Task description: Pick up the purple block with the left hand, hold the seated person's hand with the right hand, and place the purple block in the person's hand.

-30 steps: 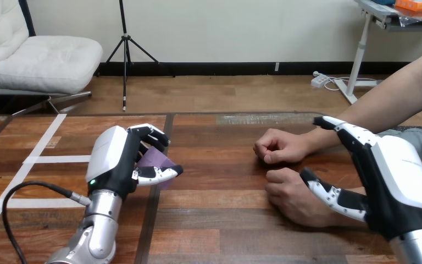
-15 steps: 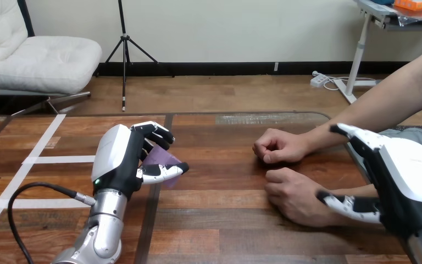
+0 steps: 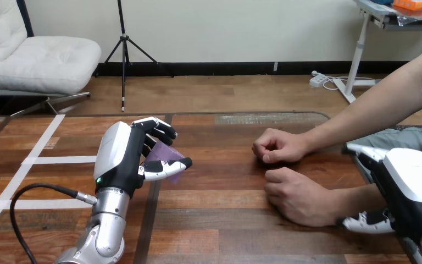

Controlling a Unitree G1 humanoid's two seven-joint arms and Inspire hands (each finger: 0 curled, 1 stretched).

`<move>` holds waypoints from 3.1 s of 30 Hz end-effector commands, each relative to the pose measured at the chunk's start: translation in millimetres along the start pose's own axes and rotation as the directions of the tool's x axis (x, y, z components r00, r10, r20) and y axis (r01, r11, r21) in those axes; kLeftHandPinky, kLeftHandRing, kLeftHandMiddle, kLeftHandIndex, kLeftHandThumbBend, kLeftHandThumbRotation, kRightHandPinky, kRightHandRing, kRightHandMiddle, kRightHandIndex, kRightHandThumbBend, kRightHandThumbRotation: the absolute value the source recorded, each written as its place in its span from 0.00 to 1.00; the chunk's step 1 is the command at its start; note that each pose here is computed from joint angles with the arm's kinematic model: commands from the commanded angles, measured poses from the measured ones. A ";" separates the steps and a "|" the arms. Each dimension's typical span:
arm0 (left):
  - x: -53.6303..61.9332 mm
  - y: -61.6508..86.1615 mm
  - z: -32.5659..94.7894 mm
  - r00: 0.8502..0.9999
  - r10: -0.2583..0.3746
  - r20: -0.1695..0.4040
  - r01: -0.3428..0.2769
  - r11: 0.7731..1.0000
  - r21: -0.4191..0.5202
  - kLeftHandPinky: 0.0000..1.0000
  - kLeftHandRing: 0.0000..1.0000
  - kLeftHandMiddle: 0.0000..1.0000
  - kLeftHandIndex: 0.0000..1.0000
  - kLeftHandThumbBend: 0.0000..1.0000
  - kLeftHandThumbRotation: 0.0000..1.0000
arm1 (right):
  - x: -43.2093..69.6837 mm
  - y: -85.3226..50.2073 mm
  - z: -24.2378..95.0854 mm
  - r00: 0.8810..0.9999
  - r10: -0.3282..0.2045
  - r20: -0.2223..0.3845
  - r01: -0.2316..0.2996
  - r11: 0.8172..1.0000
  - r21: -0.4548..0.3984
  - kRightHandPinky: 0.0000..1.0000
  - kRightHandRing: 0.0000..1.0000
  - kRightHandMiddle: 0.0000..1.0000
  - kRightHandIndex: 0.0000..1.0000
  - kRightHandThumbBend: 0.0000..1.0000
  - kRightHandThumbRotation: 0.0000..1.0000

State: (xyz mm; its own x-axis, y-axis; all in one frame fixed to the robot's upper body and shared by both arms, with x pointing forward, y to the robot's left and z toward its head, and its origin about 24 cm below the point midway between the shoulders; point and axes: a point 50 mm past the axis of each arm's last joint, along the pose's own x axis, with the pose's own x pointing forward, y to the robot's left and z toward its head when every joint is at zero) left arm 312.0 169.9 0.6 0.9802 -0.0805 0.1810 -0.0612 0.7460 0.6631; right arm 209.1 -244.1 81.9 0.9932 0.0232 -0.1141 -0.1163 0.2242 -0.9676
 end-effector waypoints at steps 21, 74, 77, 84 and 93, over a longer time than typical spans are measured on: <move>27.2 13.1 31.7 0.986 0.085 0.145 -0.075 0.994 -0.074 0.39 0.45 0.51 0.52 0.63 0.00 | 28.5 -35.2 10.2 0.991 0.129 -0.031 -0.133 0.970 -0.204 0.82 0.83 0.83 0.81 0.89 0.07; 25.2 17.7 28.2 0.984 0.090 0.156 -0.084 0.995 -0.046 0.39 0.45 0.51 0.52 0.64 0.00 | 80.0 -9.5 4.4 0.941 0.319 -0.109 -0.334 0.836 -0.436 0.84 0.83 0.83 0.82 0.86 0.15; 25.4 17.7 28.0 0.984 0.089 0.152 -0.083 0.995 -0.048 0.39 0.45 0.51 0.52 0.64 0.00 | 81.1 -8.5 4.1 0.937 0.330 -0.117 -0.347 0.832 -0.433 0.84 0.83 0.83 0.82 0.85 0.16; 25.6 18.0 28.0 0.984 0.090 0.151 -0.084 0.995 -0.049 0.40 0.46 0.52 0.53 0.64 0.00 | 83.2 -5.7 2.7 0.932 0.341 -0.124 -0.360 0.826 -0.433 0.83 0.83 0.84 0.83 0.84 0.16; 26.0 18.7 28.3 0.984 0.093 0.155 -0.086 0.995 -0.048 0.40 0.45 0.52 0.53 0.64 0.00 | 84.6 -0.8 -0.8 0.935 0.334 -0.123 -0.354 0.835 -0.422 0.68 0.74 0.77 0.79 0.84 0.15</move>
State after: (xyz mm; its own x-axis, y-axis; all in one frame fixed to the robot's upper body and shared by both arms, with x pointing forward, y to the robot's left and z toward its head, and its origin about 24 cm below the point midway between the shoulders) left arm 313.1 166.6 7.5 0.9674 -0.1074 0.2294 -0.0662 0.7670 0.6382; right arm 283.3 -239.2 61.9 0.8649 -0.0109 -0.5019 -0.4935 -0.2016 -0.8460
